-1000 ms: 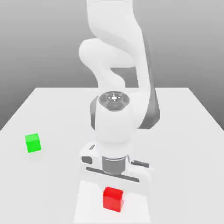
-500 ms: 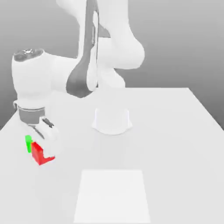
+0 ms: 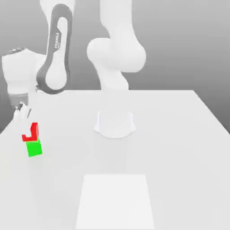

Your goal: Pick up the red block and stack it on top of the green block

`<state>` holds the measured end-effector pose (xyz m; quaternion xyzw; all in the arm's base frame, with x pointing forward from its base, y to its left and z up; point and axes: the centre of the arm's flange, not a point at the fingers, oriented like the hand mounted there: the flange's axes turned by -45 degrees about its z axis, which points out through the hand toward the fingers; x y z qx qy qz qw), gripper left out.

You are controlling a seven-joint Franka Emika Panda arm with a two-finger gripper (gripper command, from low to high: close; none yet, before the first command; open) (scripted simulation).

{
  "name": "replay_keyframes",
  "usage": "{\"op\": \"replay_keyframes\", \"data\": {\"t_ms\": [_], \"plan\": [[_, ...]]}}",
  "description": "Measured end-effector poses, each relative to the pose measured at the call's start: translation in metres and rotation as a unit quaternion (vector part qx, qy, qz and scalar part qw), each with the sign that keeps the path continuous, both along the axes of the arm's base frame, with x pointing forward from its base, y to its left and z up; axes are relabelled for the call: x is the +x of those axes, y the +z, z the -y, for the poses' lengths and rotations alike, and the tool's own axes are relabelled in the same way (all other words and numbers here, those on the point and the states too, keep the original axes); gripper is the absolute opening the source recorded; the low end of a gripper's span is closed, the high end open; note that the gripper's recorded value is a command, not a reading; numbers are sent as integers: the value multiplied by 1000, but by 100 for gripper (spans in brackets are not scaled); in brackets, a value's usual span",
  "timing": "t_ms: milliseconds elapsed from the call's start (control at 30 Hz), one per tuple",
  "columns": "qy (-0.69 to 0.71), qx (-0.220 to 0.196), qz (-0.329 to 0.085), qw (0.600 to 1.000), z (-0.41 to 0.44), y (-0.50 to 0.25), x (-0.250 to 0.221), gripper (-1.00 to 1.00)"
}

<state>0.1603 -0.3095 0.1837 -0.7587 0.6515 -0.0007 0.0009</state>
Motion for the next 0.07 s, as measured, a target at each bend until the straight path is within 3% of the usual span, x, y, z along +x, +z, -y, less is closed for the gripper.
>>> {"op": "replay_keyframes", "data": {"t_ms": [67], "plan": [[0, 0, 0, 1000, 0, 0, 0, 100]]}}
